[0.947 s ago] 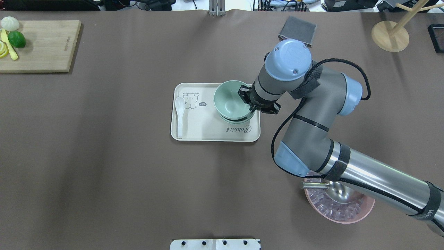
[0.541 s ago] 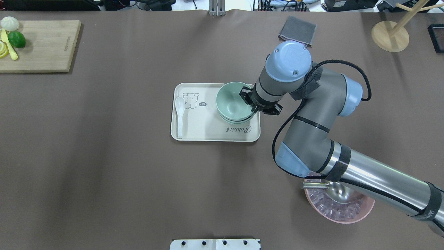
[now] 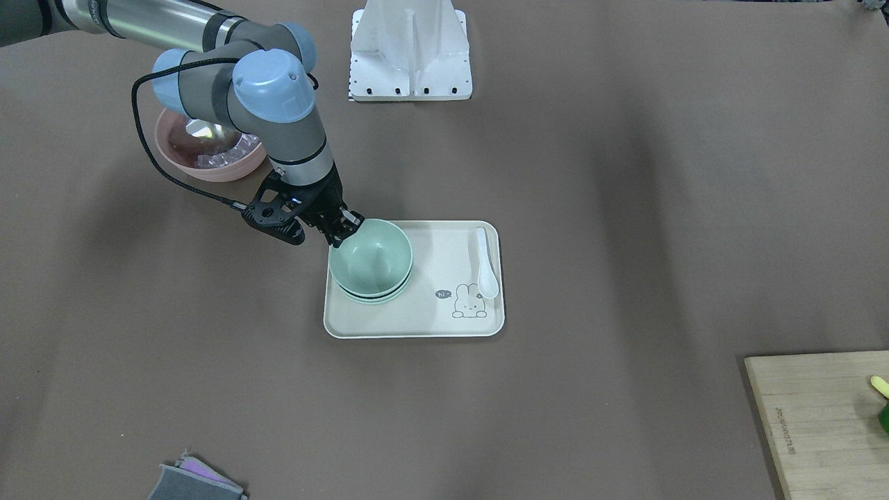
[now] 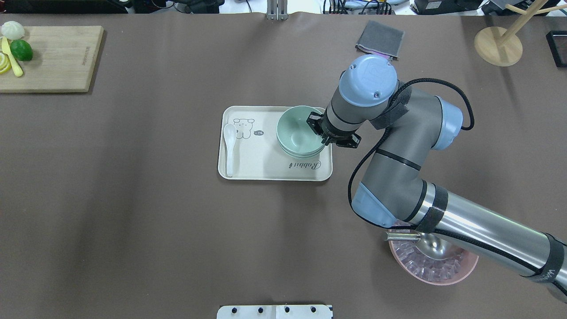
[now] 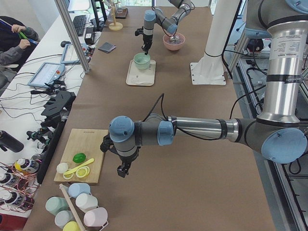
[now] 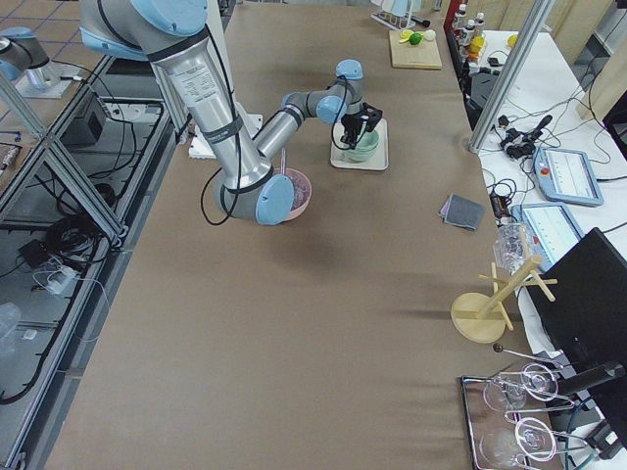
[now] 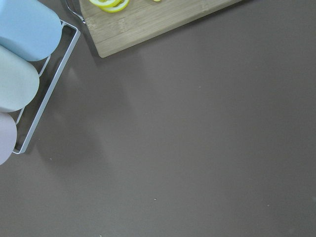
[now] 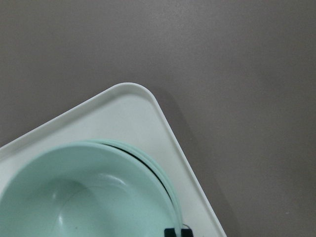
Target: Stack green bowls together
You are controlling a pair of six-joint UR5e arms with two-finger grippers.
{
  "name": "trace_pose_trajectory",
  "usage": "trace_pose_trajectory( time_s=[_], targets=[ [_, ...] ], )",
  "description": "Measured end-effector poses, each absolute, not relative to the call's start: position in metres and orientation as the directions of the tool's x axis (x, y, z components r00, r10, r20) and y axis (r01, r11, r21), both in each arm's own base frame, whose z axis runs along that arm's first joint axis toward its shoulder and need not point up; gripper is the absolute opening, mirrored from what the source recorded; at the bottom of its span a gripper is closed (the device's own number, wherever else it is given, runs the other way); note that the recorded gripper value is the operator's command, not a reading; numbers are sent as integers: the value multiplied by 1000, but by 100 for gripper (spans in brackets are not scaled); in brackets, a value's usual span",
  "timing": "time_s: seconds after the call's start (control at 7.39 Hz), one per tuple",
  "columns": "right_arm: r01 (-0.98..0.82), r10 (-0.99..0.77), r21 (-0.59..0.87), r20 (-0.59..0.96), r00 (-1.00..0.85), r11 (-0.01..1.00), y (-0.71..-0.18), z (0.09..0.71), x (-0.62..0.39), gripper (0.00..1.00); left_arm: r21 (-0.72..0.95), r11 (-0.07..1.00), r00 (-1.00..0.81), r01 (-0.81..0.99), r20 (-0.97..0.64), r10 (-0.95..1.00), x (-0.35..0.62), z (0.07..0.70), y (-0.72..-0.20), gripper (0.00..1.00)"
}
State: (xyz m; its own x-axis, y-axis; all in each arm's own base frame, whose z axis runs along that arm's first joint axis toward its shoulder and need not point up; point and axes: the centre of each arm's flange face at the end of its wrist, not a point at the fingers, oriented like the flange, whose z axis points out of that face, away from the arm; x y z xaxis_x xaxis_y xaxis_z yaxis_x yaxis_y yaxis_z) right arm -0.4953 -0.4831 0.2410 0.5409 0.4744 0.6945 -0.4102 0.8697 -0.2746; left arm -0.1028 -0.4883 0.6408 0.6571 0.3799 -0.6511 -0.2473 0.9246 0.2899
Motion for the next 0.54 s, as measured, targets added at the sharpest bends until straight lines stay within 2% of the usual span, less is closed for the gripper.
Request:
trace_pose_trajectory(
  time_s=[0.54],
  targets=[
    [-410,474,-275,693,542,870,-483,242,-496,0,289,925,657,-247,-652,379,-103,641,-488,99]
  ],
)
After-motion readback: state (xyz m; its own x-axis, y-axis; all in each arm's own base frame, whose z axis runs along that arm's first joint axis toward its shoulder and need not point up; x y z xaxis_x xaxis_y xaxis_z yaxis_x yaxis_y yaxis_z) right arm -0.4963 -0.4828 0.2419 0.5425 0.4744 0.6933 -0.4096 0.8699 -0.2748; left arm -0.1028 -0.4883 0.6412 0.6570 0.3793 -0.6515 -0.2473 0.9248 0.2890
